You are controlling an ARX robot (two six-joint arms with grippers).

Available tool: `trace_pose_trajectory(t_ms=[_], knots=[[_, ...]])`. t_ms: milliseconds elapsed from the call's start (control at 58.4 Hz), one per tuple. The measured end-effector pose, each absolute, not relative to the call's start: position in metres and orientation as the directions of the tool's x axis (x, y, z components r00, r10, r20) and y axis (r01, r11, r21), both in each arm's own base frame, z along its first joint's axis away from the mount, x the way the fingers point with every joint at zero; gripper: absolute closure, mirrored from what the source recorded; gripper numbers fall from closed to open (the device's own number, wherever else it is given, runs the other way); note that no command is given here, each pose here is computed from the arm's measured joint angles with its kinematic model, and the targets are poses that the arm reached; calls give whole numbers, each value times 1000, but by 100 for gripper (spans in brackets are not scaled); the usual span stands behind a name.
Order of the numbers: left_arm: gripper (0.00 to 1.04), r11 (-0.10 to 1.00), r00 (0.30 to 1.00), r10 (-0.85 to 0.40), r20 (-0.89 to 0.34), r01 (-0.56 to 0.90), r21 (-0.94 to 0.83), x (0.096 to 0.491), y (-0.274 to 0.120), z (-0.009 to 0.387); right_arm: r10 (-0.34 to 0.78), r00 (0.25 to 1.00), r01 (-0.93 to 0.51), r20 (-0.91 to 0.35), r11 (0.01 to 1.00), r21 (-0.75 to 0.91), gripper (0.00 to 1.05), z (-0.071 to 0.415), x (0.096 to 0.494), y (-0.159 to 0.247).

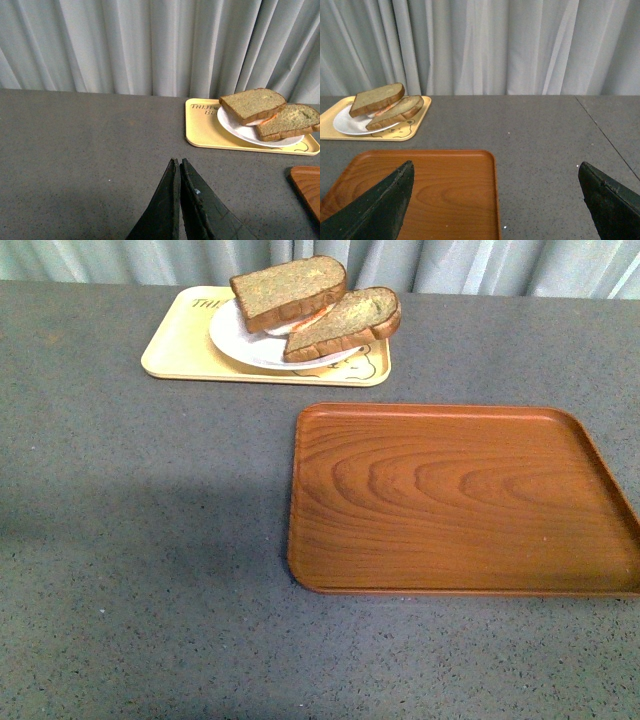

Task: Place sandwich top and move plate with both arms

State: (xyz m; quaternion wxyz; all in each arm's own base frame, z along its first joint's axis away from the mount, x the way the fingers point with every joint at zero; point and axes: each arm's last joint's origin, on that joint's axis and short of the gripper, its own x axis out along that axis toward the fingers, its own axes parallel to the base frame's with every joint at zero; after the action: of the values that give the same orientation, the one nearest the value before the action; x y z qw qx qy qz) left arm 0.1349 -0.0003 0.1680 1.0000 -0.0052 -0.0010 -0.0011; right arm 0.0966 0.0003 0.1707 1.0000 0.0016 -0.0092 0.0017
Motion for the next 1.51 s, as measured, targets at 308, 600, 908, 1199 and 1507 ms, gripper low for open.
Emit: trace_pose_trajectory(t_ms=[308, 600, 908, 1199, 1507], knots=[[103, 1000, 1000, -2, 14, 2, -10, 123, 0, 171, 4, 1000, -4, 19, 1000, 3, 9, 171, 97, 0], [103, 1000, 1000, -2, 15, 2, -10, 115, 0, 172, 3, 1000, -3, 19, 1000, 3, 9, 171, 97, 0], [103, 1000, 1000, -2, 16, 2, -10, 109, 0, 171, 4, 1000, -4, 19, 1000, 3, 9, 171, 97, 0], [103, 1000, 1000, -1, -2, 1, -10, 98, 0, 167, 4, 1000, -4, 19, 1000, 3, 9, 171, 97, 0], [103, 1000, 1000, -1, -1, 1, -10, 98, 0, 167, 3, 1000, -3, 18, 1000, 3, 9, 171, 97, 0]])
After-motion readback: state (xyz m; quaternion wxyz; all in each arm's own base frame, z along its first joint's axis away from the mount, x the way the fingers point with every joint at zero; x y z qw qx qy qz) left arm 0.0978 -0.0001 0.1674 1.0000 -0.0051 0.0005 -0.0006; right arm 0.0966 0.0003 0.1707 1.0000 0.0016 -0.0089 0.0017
